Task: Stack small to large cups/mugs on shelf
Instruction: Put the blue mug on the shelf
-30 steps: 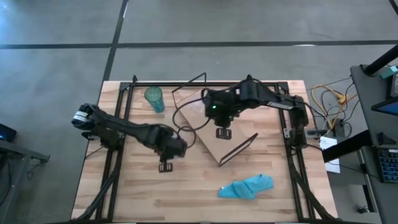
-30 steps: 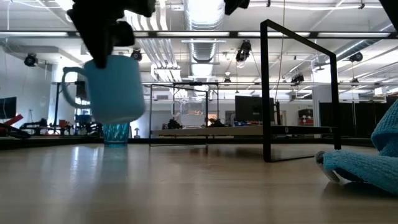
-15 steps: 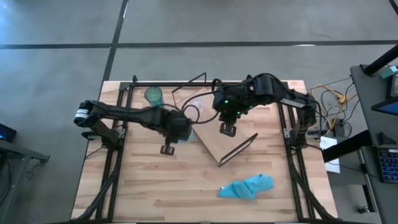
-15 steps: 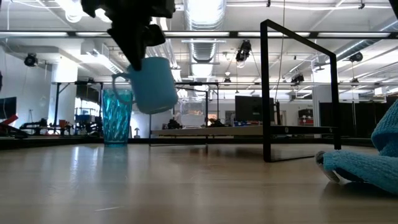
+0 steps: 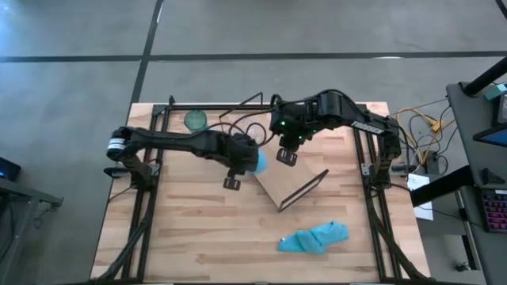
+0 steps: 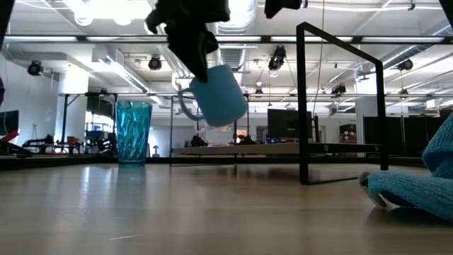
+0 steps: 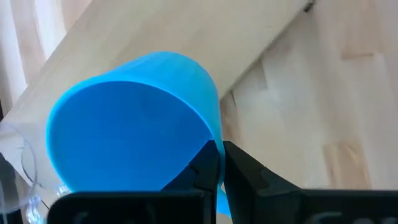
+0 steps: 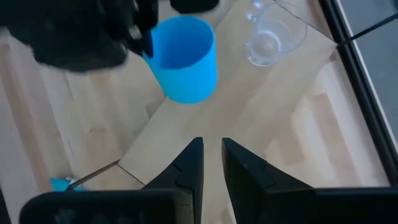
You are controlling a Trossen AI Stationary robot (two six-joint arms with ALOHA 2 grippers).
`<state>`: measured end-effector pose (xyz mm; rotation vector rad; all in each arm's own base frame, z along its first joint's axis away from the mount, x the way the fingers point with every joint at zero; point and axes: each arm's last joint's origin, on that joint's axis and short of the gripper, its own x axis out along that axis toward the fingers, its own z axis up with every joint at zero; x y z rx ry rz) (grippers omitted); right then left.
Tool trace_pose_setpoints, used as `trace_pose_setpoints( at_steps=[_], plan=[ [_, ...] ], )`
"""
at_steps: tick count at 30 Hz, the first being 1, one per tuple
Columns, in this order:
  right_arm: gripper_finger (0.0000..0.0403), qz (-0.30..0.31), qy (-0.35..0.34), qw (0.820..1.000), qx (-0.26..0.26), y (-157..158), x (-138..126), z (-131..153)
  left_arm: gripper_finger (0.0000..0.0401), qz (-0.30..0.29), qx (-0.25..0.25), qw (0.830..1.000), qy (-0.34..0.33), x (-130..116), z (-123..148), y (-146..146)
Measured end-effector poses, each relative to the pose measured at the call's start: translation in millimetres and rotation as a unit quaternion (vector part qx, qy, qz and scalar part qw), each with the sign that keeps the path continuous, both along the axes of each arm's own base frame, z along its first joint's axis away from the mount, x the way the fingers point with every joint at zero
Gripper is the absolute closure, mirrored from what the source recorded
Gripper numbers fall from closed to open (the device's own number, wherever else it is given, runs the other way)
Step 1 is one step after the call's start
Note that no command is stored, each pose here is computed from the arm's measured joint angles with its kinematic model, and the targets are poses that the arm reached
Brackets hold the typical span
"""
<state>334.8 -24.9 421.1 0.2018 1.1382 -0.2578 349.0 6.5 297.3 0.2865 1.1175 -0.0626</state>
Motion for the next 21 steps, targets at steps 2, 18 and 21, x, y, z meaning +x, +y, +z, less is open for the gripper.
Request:
trace_pose_setpoints(
  at_steps=[2,18,21],
  plan=[
    [0.0351,-0.005,0.0,1.0,0.0,-3.3,-0.3,0.0,0.0401,0.005,0.0,1.0,0.0,11.4,-1.7,4.2],
    [0.0351,-0.001,-0.007,1.0,-0.011,-9.1,-8.0,6.1,0.0401,0.037,-0.008,0.998,0.045,47.1,8.3,32.5],
    [0.0351,0.006,-0.017,1.0,-0.017,-10.8,-16.2,13.4,0.0401,0.03,-0.024,0.998,0.046,49.5,4.3,31.5]
  ],
)
